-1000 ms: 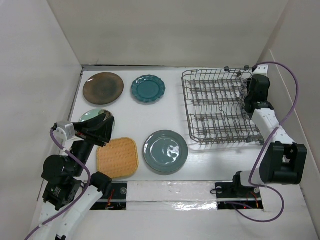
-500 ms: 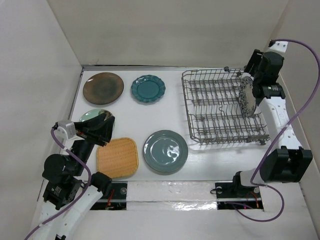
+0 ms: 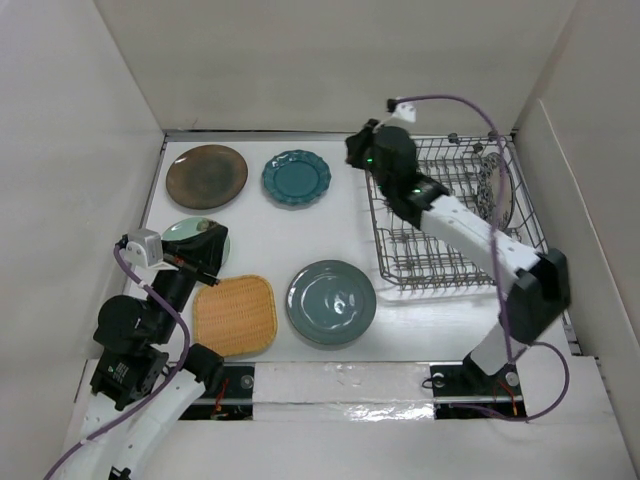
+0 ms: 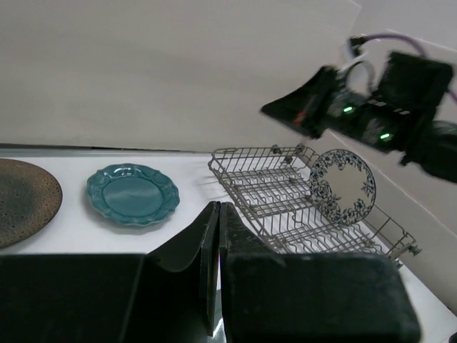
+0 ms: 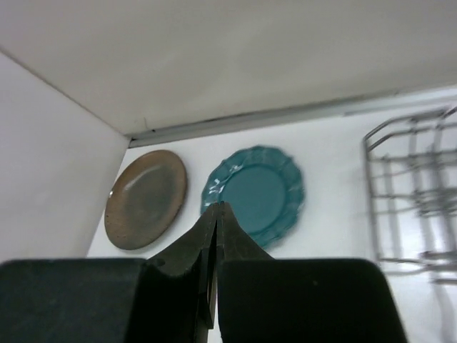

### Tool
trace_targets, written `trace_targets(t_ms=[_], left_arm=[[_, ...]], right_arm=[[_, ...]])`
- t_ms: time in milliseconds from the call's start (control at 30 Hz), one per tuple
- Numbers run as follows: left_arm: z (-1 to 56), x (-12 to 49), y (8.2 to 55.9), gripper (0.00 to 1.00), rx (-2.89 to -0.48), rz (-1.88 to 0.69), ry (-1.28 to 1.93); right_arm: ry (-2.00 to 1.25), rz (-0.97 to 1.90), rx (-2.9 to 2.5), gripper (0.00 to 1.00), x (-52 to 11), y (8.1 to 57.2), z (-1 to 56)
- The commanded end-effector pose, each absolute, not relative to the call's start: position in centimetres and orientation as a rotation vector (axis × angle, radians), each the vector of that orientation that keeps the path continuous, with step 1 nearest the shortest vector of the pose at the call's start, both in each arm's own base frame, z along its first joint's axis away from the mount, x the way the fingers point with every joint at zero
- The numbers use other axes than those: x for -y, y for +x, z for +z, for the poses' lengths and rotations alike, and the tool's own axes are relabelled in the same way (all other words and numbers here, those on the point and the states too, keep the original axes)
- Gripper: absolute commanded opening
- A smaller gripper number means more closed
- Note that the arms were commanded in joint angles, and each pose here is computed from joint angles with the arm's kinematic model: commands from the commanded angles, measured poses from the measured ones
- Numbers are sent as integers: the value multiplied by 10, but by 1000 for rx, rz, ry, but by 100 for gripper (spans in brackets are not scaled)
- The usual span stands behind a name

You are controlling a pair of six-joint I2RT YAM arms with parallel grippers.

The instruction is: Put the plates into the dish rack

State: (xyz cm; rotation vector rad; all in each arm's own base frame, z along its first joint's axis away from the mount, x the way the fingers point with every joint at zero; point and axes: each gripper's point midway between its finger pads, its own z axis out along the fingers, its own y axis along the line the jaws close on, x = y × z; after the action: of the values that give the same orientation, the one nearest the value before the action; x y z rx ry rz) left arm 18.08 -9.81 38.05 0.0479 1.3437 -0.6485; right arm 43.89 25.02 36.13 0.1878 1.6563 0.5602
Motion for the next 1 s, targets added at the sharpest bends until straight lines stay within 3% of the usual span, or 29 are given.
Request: trace_targets(t_ms=[0, 33, 67, 100, 200, 300, 367, 433, 567, 867, 967], left_arm=[[390, 95, 184, 0, -1312, -639, 28], [390, 96, 185, 0, -1317, -638, 26], [389, 96, 185, 0, -1320, -637, 24], [389, 96, 187, 0, -1323, -637, 24], [387, 98, 189, 2, -1334, -638, 25], [390, 97, 186, 17, -1323, -644, 19], [389, 96, 187, 32, -1323, -641, 13], [386, 96, 189, 39, -1336, -637, 8], [387, 90, 190, 41, -1335, -622, -29], [387, 91, 190, 40, -1338, -627, -24], [389, 90, 188, 40, -1329, -629, -25]], right_arm=[[370, 679, -1646, 4, -317, 459, 327], [420, 718, -1657, 11, -331, 463, 317], [449, 750, -1650, 25, -343, 469, 317], [474, 751, -1693, 56, -358, 476, 285], [613, 767, -1702, 81, -377, 483, 246], [718, 763, -1734, 82, -391, 485, 217], [794, 717, -1782, 81, -394, 485, 180], [846, 707, -1812, 79, -403, 485, 155], [959, 729, -1867, 77, -414, 480, 110], [1139, 778, -1833, 73, -421, 487, 85], [1229, 803, -1823, 67, -418, 489, 71]])
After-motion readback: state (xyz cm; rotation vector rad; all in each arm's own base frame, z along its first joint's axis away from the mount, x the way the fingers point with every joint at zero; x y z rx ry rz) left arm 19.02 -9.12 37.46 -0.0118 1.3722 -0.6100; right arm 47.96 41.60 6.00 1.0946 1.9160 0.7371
